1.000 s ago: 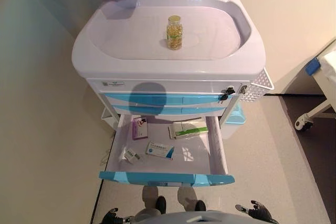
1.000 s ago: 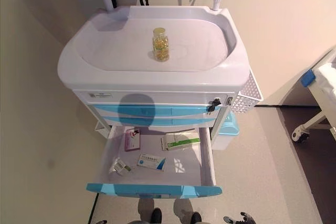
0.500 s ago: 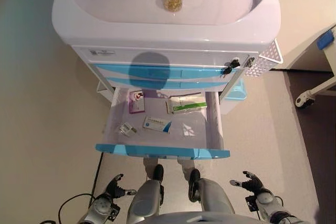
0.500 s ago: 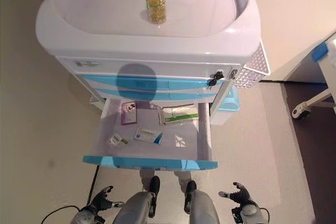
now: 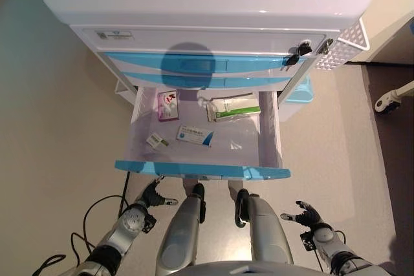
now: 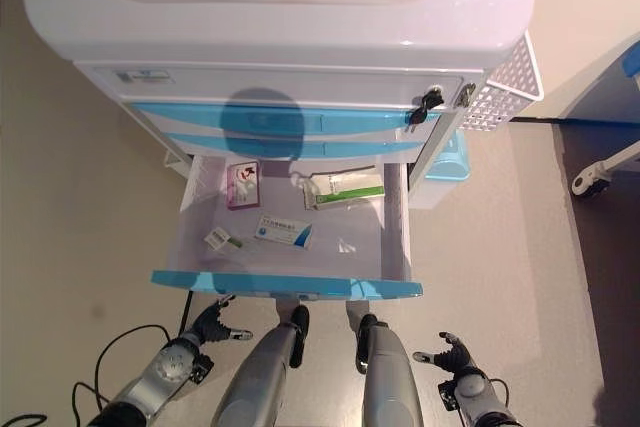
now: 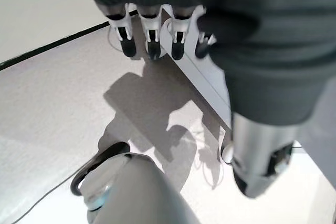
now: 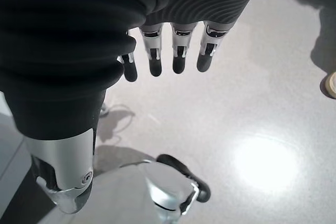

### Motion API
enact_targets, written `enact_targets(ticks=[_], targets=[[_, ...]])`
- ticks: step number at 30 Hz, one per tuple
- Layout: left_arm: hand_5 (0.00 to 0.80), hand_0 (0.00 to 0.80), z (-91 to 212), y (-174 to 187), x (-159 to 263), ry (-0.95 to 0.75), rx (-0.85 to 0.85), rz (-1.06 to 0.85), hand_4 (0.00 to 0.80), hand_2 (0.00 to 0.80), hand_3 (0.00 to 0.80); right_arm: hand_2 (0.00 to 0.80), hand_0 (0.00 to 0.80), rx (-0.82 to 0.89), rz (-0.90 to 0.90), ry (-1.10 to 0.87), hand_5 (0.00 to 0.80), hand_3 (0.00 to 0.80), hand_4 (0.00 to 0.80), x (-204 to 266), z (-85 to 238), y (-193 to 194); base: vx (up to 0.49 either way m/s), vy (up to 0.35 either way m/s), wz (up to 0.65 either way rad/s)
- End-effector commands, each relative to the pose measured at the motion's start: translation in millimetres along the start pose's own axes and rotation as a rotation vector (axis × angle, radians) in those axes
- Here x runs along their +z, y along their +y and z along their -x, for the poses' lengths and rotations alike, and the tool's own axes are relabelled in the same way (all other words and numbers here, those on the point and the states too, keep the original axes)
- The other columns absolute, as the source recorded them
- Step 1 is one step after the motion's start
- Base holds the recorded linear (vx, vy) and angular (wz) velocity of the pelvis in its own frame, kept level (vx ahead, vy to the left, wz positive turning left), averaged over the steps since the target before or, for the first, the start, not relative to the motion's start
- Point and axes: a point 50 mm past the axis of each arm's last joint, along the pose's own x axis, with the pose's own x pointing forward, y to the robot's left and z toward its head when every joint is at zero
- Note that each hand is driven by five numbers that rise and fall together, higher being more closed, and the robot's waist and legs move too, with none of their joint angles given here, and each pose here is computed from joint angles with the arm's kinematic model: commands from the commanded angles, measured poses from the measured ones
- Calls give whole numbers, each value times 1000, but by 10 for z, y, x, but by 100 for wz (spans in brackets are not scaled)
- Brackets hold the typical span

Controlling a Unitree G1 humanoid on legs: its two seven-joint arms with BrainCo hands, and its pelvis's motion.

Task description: Open the drawer and pick up the medicine

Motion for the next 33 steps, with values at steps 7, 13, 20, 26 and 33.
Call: enact_targets(ticks=[7,13,20,26,33], targets=[[0,0,-97,427,643,-267,163,22,0,0,0,0,0,-29,18,37,0,0,0,-181,54,-158,-5,45,-22],[0,0,-225,746,908,-320,283,7,0,0,0,0,0,-6,35,32,0,0,0,-232,89,-104,2,33,-27],[0,0,-319,1383,1020,-268,498,16,0,0,0,0,0,16,12,-22,0,0,0,-116,74,-66,2,41,-44],[0,0,-258,1956,1077,-207,666,-6,0,0,0,0,0,34,21,-39,0,0,0,-85,72,-33,5,22,-31],[0,0,-186,2287,1125,-171,748,-8,0,0,0,0,0,55,41,-43,0,0,0,-80,70,-19,-3,-3,-13]])
